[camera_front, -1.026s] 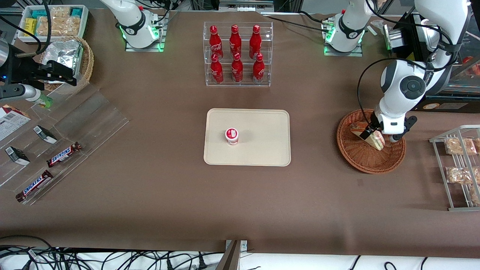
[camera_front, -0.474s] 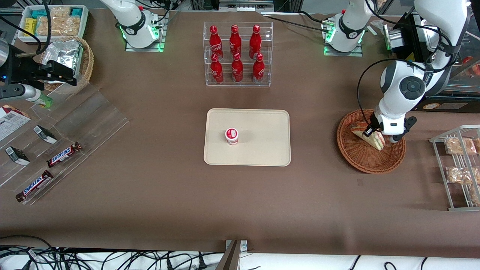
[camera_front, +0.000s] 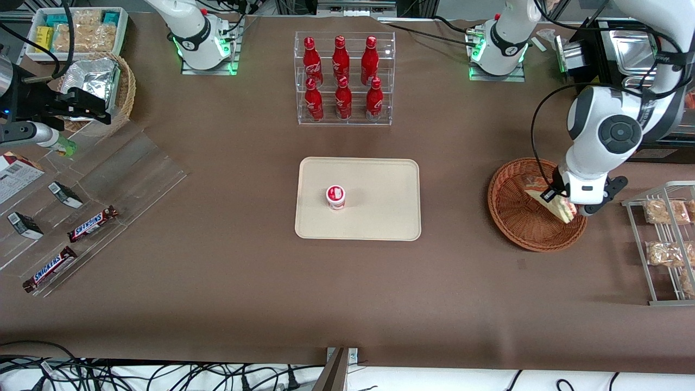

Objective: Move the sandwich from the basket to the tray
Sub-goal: 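Close the left gripper on the sandwich and lift it, then carry the held sandwich over the cream tray beside the yogurt cup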

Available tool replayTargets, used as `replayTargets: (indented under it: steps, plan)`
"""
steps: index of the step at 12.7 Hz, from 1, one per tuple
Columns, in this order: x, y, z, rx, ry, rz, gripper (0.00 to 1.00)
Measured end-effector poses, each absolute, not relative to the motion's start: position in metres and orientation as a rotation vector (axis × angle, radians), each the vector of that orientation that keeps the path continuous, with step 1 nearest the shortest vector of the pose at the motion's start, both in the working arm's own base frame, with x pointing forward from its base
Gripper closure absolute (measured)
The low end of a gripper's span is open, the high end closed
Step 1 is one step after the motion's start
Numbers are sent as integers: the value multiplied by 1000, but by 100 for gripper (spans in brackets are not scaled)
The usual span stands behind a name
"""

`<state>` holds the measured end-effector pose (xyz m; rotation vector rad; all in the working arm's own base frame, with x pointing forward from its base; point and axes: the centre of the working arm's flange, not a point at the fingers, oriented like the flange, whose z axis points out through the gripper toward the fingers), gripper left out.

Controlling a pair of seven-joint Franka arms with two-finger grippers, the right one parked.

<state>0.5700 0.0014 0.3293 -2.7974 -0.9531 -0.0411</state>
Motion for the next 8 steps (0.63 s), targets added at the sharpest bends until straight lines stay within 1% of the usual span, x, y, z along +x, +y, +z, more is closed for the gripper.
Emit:
replayTargets:
  steps: [4,6,8]
  plan:
    - [600,-34,412,-2933,-774,-5,81]
    - [606,-63,444,-2999,-663,7,81]
    - [607,-99,470,-3091,-569,-1,81]
